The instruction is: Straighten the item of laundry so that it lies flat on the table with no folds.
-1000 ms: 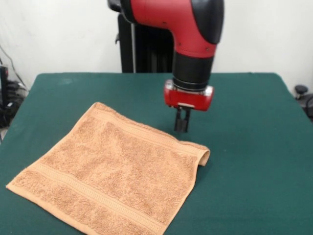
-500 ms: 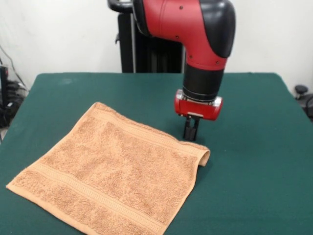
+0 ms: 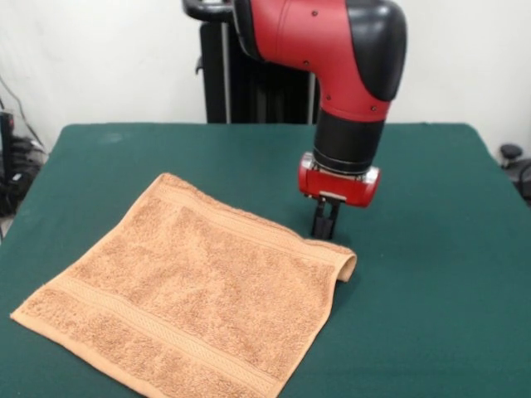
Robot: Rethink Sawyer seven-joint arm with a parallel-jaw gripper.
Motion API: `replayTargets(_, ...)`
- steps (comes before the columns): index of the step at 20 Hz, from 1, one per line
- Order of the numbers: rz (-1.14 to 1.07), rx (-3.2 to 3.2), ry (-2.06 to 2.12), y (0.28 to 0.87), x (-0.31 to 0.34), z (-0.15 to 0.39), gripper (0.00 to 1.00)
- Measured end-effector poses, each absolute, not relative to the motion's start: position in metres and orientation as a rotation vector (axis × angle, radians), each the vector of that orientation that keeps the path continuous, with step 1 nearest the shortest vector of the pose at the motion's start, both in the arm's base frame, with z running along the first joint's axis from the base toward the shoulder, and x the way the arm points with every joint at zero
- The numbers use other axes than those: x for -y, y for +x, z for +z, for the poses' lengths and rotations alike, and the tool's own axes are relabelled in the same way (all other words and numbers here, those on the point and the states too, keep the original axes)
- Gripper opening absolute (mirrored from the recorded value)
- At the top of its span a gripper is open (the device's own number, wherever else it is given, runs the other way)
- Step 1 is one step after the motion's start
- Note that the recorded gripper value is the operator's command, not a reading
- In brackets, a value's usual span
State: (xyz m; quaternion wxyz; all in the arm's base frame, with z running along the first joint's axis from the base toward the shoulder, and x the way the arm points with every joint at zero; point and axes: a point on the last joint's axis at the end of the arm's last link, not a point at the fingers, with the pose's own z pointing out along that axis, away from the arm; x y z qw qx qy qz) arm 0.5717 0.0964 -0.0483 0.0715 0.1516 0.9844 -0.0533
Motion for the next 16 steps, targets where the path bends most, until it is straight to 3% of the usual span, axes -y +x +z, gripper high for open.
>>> replayTargets(16,-0.104,-3.049,0.514,0.587,-0.087,-0.046,0.00)
